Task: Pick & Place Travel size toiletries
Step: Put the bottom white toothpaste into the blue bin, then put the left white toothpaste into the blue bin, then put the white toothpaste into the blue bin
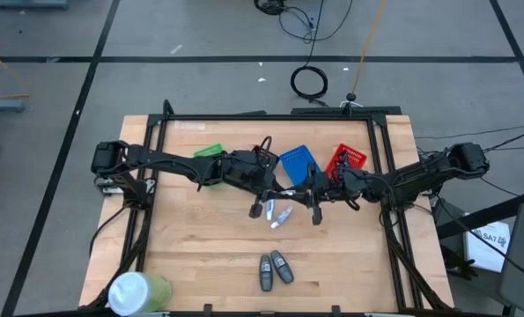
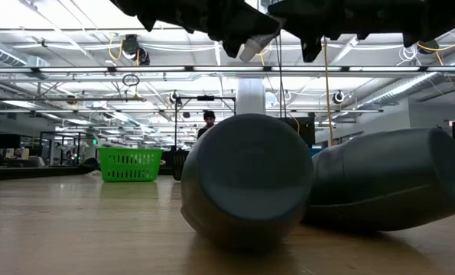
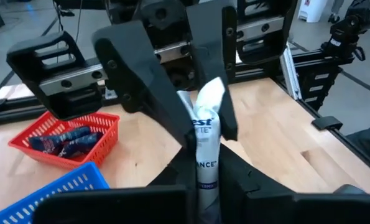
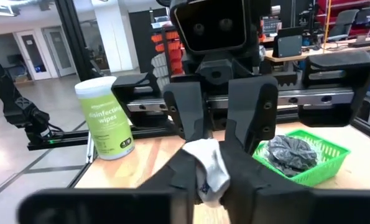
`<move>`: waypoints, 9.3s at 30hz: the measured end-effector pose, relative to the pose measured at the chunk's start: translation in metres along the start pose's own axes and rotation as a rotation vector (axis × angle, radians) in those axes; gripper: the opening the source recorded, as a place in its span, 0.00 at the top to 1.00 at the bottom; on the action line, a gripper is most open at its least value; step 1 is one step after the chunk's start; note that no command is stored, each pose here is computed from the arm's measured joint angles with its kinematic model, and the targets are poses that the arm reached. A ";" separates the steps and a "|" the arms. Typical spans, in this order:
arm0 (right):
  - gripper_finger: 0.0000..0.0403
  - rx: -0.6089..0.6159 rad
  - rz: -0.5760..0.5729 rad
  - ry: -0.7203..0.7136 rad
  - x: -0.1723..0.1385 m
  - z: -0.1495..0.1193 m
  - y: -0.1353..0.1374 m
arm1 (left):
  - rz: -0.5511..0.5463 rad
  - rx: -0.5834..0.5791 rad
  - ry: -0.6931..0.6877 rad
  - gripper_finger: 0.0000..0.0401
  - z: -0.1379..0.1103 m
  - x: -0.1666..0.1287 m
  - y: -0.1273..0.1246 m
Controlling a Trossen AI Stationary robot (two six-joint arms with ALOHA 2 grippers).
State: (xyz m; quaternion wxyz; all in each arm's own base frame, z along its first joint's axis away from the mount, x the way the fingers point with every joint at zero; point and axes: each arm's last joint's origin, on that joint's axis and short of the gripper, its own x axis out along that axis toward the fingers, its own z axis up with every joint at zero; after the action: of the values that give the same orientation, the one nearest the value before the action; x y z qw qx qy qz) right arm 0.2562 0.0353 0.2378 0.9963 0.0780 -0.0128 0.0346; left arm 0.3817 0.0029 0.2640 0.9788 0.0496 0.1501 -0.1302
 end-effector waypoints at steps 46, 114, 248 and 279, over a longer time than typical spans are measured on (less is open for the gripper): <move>0.68 -0.186 -0.664 0.354 -0.047 -0.043 -0.075 | 0.720 -0.302 0.608 0.41 -0.014 -0.034 -0.020; 0.44 -0.012 0.400 0.047 -0.034 -0.012 -0.018 | 0.651 -0.839 0.612 0.41 -0.124 0.074 -0.054; 0.96 -0.210 -0.592 0.460 -0.043 -0.041 -0.063 | 0.467 -0.286 0.082 0.76 -0.019 -0.046 -0.044; 0.55 -0.143 -0.470 0.314 -0.035 -0.036 -0.063 | 0.396 -0.456 0.083 0.76 -0.024 -0.040 -0.049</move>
State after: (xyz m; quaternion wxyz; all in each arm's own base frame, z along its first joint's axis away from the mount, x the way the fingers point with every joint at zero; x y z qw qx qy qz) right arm 0.2264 -0.0240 0.1910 0.9697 0.0021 0.1576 -0.1867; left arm 0.3249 -0.0315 0.2506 0.9641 -0.1378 0.2028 0.1022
